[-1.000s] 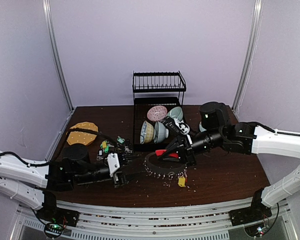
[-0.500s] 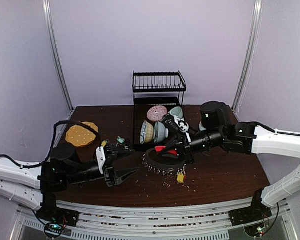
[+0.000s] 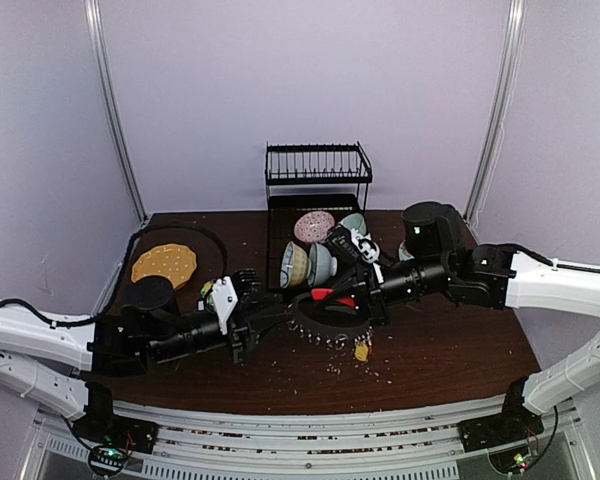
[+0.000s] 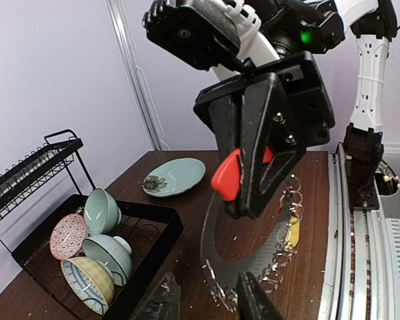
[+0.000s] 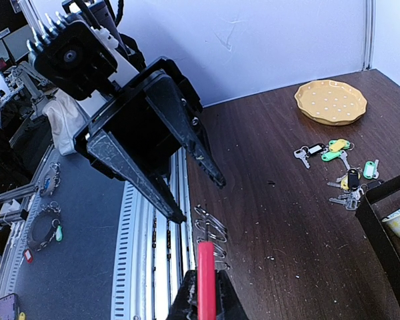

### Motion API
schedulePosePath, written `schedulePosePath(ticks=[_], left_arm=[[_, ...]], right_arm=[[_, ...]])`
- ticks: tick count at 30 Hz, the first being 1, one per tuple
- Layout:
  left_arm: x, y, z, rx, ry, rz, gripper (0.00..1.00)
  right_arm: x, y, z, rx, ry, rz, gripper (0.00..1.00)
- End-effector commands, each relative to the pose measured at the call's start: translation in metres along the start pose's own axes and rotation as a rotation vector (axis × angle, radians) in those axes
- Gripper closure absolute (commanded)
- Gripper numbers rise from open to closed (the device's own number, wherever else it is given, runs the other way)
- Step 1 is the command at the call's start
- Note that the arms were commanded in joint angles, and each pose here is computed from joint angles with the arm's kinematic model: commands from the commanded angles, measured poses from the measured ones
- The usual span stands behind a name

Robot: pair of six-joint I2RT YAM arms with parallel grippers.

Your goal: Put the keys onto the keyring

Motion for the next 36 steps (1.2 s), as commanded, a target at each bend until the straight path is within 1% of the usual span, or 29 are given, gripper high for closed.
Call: schedulePosePath(ticks=[1,4,9,11,14,16,19,22,25,29,36], left_arm=[[-0.001,0.016,0.011,0.017,0.063,-0.002,0.71],[-0.002,0.009,0.020,0.019,0.127,0.038,0.79],[-0.003,0.011,0.017,0.011,0.106,0.033,0.82],[-0.005,0.009,0.013,0.002,0.083,0.039,0.80],[-0.007,0.004,0.006,-0.030,0.034,0.052,0.74],[-0.008,0.003,0.004,-0.050,0.023,0.059,0.73],[-0.010,0.003,0.005,-0.095,0.024,0.080,0.76],[-0.004,-0.003,-0.001,-0.151,-0.016,0.080,0.76],[0.003,-0.009,0.004,-0.184,0.026,0.057,0.75],[0.002,-0.005,0.012,-0.184,0.086,0.030,0.77],[-0.003,-0.001,0.013,-0.198,0.099,0.002,0.77]], right_arm=[[0.006,0.009,0.003,0.023,-0.006,-0.039,1.00],[0.006,0.009,0.003,0.025,-0.005,-0.040,1.00],[0.005,0.007,0.002,0.019,0.000,-0.036,1.00],[0.005,0.008,0.003,0.021,0.000,-0.038,1.00],[0.006,0.007,0.003,0.021,0.001,-0.036,1.00],[0.005,0.006,0.003,0.021,0.006,-0.033,1.00],[0.005,0.006,0.005,0.021,0.013,-0.028,1.00],[0.006,0.006,0.006,0.027,0.014,-0.028,1.00],[0.007,0.007,0.007,0.032,0.023,-0.034,1.00],[0.007,0.008,0.011,0.034,0.050,-0.035,1.00],[0.008,0.010,0.014,0.037,0.073,-0.037,1.00]])
Point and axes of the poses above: each gripper's point midway between its finger pads, its own x axis back along the fingers, its own z axis along the line the jaws close on, y = z × x, the point moved 3 cm from there along x, back along the fingers, and after that the axes turned 1 degree about x, right-handed, at the moved point
